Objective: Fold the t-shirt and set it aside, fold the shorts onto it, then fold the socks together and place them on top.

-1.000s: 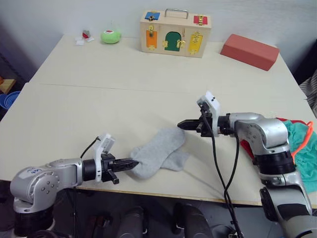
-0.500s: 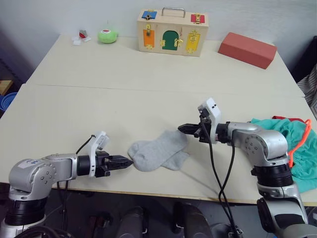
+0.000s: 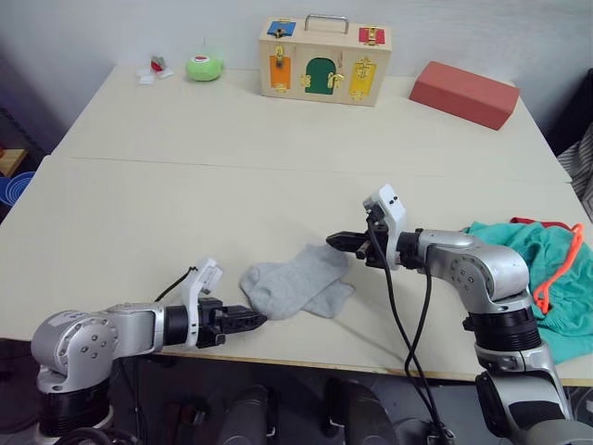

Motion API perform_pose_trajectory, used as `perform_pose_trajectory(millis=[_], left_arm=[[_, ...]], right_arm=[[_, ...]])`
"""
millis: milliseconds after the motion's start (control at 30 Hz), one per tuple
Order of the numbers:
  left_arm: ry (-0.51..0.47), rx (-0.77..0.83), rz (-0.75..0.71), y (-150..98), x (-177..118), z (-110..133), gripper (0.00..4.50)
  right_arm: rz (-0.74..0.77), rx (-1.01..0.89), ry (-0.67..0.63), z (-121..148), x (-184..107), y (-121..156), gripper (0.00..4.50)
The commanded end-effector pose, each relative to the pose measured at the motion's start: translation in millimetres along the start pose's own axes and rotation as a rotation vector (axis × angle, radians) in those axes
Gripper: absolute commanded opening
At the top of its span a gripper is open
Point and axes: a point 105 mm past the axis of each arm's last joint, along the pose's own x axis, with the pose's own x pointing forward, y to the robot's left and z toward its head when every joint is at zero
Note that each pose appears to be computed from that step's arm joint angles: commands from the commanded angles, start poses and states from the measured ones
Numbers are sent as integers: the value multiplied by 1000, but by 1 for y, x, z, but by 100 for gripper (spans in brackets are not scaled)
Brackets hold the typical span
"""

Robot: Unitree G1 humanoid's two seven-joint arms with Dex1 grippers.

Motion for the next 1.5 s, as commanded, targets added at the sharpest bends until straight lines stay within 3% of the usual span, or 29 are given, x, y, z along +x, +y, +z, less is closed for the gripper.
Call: perform_pose_trajectory(millis=[33, 200, 367, 700, 900, 1233, 1500], left_arm=[[-19, 13, 13, -1, 6, 5, 153], [-33, 10, 15, -1, 9, 7, 1], [-19, 28, -20, -6, -4, 4, 1], [-1, 102, -73, -8, -49, 26, 1], [35, 169, -43, 6, -58, 46, 1], [182, 142, -108, 23, -53, 64, 1], [222, 174, -131, 29, -35, 68, 1]], right_arm=[[31, -32, -27, 7, 0, 10, 0], [36, -29, -20, 4, -2, 11, 0], [31, -32, -23, 5, -7, 11, 0], [121, -71, -142, 25, -40, 27, 0], [146, -29, -165, 15, -49, 44, 0], [64, 45, -144, -39, -53, 70, 0], [-18, 0, -164, -51, -54, 61, 0]])
